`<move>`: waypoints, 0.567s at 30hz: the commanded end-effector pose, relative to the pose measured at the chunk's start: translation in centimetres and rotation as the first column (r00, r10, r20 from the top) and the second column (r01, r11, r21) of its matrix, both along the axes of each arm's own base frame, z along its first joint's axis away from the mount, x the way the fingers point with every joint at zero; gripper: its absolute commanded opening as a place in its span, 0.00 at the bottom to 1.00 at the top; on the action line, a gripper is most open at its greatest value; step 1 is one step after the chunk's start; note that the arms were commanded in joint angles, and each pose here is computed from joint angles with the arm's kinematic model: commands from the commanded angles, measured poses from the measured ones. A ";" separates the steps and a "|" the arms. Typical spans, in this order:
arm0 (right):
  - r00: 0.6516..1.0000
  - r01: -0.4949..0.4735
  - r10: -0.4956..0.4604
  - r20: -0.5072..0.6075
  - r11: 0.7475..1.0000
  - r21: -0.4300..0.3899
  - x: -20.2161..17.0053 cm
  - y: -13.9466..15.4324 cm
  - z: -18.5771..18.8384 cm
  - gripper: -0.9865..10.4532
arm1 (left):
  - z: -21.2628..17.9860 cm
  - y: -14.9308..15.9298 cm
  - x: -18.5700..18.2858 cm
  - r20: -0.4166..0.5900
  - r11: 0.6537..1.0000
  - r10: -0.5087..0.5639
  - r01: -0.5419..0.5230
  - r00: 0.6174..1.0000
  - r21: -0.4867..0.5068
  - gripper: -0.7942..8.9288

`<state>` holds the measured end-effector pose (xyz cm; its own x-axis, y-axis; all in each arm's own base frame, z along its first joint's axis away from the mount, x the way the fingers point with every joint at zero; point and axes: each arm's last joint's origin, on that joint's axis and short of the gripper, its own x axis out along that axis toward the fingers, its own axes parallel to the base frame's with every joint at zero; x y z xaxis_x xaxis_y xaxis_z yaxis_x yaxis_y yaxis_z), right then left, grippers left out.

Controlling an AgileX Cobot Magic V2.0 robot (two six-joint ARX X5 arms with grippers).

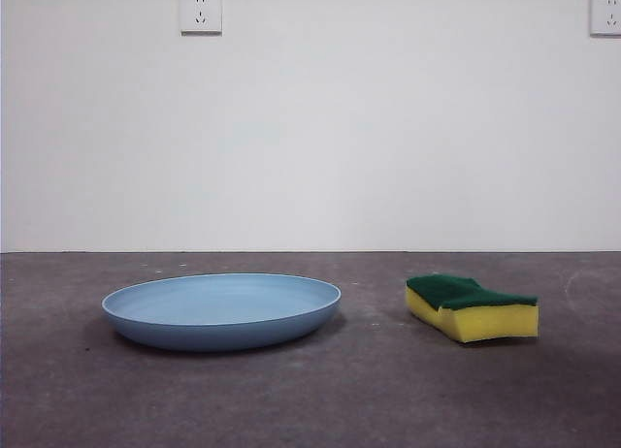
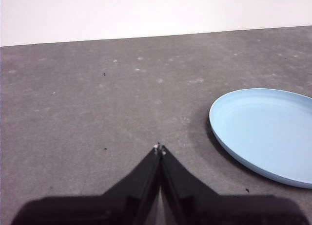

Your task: Pick up the plate,pick up the cloth,clean the plate with the cloth

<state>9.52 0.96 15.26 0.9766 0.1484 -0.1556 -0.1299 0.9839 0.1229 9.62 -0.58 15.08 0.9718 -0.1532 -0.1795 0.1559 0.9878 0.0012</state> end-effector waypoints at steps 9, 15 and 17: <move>1.000 0.001 -0.001 -0.020 1.000 0.008 0.0 0.0 -0.4 0.09 | -0.4 0.0 0.1 -0.005 1.000 0.004 -0.004 1.000 -0.003 0.08; 1.000 0.004 -0.003 -0.020 1.000 0.008 0.0 0.0 -0.4 0.09 | -0.4 0.0 0.1 -0.009 0.999 0.009 -0.009 1.000 -0.035 0.08; 1.000 0.004 -0.004 -0.019 1.000 0.008 0.0 0.0 -0.4 0.08 | -0.3 0.0 0.1 -0.010 0.997 0.018 -0.019 1.000 -0.069 0.08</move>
